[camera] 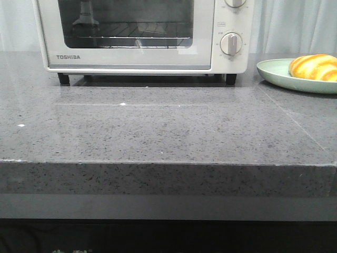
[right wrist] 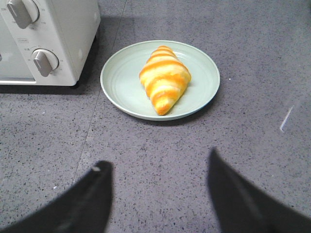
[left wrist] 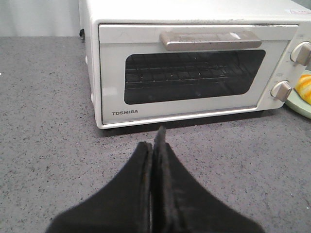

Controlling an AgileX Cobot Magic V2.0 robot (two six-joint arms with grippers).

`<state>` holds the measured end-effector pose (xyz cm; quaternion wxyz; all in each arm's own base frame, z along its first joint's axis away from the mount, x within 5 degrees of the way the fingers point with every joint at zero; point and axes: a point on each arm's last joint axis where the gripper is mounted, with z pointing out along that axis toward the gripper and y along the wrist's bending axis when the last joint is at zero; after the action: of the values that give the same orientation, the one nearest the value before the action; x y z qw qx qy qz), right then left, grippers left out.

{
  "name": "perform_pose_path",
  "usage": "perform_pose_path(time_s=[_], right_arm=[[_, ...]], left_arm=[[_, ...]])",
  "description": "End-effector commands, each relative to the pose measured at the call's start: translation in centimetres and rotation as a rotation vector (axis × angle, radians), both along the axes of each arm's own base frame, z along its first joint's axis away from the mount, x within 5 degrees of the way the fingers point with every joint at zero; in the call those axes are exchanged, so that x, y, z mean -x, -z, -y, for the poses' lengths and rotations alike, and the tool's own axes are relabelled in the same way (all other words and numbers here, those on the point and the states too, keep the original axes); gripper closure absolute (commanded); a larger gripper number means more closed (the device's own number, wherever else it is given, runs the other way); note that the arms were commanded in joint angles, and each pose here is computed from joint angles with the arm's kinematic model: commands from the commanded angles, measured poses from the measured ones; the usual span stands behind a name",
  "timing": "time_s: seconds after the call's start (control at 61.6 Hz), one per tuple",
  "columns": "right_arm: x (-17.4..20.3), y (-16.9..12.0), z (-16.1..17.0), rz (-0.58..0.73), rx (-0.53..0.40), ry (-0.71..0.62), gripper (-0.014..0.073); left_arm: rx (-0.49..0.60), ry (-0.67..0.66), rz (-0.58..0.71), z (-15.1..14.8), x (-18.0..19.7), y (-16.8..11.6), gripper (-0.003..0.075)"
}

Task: Put bread in oven
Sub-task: 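Move the left gripper toward the top of the oven door, then pull the oven door down and open with the left gripper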

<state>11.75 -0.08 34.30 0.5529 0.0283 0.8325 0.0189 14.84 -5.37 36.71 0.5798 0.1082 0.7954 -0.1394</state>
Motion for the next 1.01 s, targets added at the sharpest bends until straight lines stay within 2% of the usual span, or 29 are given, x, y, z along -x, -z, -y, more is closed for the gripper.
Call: perform_pose_path(time_s=[0.0, 0.146, 0.584, 0.795, 0.989], right_arm=[[-0.3, -1.6, 0.1, 0.091, 0.021, 0.005, -0.0009], [-0.3, -1.6, 0.1, 0.091, 0.021, 0.005, -0.0009], [-0.3, -1.7, 0.1, 0.101, 0.022, 0.006, -0.0009], [-0.3, -1.7, 0.1, 0.101, 0.022, 0.006, -0.0009], [-0.3, -1.7, 0.1, 0.101, 0.022, 0.006, -0.0009]], left_arm=[[0.048, 0.003, 0.126, 0.4, -0.7, -2.3, 0.0738], [0.065, 0.049, 0.159, 2.0, -2.4, -3.2, 0.0738], [0.142, 0.181, 0.289, 9.8, -9.2, -4.4, 0.0738], [0.143, 0.186, 0.292, 12.6, -13.0, -3.7, 0.0738], [0.156, 0.169, 0.344, 13.9, -15.5, -2.7, 0.0738]])
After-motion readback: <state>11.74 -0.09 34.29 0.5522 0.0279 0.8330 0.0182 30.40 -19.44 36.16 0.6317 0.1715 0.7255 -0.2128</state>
